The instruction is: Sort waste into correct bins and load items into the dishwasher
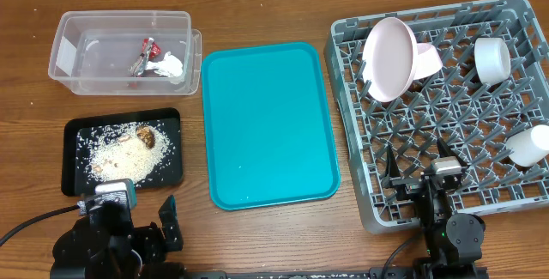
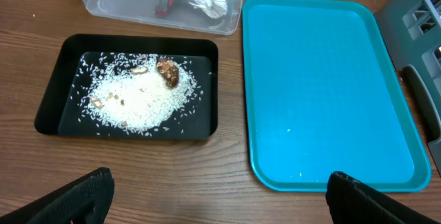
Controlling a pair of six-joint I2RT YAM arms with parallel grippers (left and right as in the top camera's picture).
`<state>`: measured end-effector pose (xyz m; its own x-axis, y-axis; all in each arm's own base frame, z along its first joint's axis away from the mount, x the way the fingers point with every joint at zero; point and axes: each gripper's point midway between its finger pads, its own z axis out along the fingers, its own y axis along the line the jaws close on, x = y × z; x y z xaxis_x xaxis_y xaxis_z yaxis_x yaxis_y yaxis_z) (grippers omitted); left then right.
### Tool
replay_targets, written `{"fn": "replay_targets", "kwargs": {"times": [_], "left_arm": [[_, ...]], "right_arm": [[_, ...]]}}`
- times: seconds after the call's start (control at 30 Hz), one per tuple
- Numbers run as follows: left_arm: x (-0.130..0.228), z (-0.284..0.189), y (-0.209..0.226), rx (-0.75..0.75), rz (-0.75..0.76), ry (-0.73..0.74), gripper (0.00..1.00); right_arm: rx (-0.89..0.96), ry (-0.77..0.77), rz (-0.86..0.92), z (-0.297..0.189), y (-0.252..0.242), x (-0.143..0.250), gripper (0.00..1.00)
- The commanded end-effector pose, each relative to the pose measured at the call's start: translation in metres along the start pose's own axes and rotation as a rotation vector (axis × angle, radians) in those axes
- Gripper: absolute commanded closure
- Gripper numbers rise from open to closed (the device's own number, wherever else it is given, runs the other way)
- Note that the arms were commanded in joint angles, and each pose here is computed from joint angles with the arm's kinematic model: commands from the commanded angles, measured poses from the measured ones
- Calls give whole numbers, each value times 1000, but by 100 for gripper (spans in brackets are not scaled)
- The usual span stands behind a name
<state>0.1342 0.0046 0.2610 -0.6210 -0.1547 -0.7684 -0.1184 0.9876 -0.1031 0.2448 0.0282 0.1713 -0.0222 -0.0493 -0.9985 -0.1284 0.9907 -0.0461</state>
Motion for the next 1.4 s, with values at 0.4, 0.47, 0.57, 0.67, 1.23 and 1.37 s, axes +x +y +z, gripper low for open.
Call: {"fn": "replay_targets", "kwargs": {"times": [0.4,0.47,0.57,0.67,1.23,1.37], "left_arm": [[2,67,4,-11,36,-127,0],[8,82,2,6,34,-163,0],[12,99,2,24,29,-249,0],[13,110,1,36,27,-340,0],[-7,139,-1,73,21,-695,0],[7,150,1,58,48,-626,0]], "right_arm": [[-1,-7,-7,0,0,1,0],[-1,-7,-7,0,0,1,0],[-1,-7,-7,0,0,1,0],[-1,-7,-7,0,0,1,0],[-1,-7,-7,0,0,1,0],[-1,-7,-7,0,0,1,0]]}}
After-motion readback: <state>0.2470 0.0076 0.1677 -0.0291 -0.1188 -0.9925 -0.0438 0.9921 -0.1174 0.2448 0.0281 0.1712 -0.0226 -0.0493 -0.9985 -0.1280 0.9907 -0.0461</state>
